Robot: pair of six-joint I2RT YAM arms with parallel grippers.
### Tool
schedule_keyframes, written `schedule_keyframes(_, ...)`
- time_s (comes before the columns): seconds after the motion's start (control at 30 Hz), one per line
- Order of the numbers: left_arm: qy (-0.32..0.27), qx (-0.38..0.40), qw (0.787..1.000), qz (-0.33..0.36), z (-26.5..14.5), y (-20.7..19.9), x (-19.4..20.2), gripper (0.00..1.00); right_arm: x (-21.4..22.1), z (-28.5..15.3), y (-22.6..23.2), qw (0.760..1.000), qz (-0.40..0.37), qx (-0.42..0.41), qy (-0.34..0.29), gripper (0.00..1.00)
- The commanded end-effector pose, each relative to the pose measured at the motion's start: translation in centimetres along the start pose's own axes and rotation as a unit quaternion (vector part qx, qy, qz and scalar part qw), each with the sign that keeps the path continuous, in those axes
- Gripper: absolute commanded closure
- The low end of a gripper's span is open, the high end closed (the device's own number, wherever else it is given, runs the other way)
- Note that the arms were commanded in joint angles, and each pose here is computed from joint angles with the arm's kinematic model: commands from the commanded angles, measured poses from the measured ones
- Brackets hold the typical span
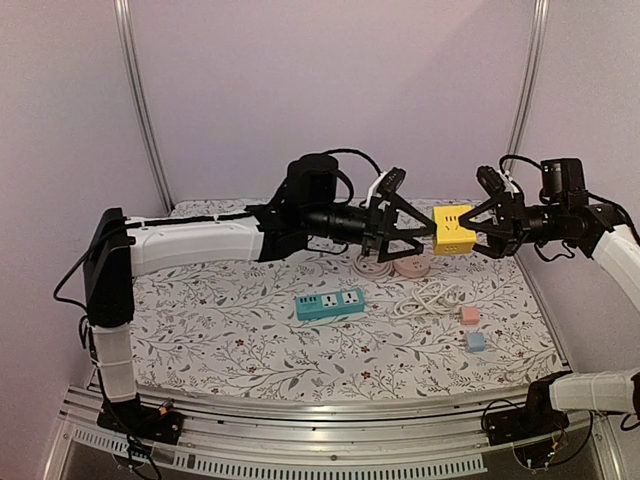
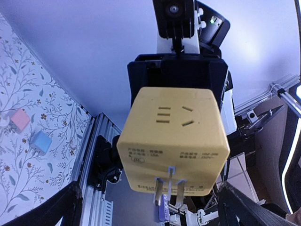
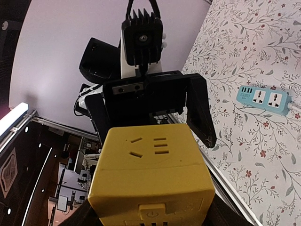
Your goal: Insert the plug
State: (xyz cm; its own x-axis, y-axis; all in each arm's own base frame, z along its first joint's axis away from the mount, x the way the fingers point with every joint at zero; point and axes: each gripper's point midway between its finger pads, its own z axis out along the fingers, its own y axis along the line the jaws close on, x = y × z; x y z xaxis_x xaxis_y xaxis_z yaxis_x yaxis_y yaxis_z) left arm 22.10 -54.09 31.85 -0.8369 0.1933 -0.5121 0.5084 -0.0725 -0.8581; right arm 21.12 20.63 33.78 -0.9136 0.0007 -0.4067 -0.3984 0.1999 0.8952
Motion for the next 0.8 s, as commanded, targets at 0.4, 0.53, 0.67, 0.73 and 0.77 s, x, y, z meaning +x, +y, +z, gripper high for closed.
schedule_keyframes(0.4,0.022,-0.317,0.937,0.144,-13.1,0.3,3.1,0.0,-5.1,-3.8,-2.0,0.964,0.012,0.193,-0.184,1.0)
schedule_keyframes(0.53,0.021,-0.433,0.886,0.163,-17.7,2.6,3.9,0.0,-5.4,-5.1,-2.2,0.949,0.019,0.231,-0.213,1.0)
schedule_keyframes(0.67,0.046,-0.488,0.849,0.197,-20.6,3.5,4.7,0.01,-5.5,-6.1,-2.7,0.937,0.046,0.269,-0.221,1.0)
schedule_keyframes(0.73,0.061,-0.515,0.831,0.2,-22.0,4.5,5.1,0.01,-6.1,-7.1,-2.4,0.924,0.054,0.289,-0.243,1.0)
schedule_keyframes(0.77,0.073,-0.518,0.829,0.198,-22.3,5.2,5.6,0.01,-6.3,-7.6,-2.2,0.918,0.055,0.299,-0.255,1.0)
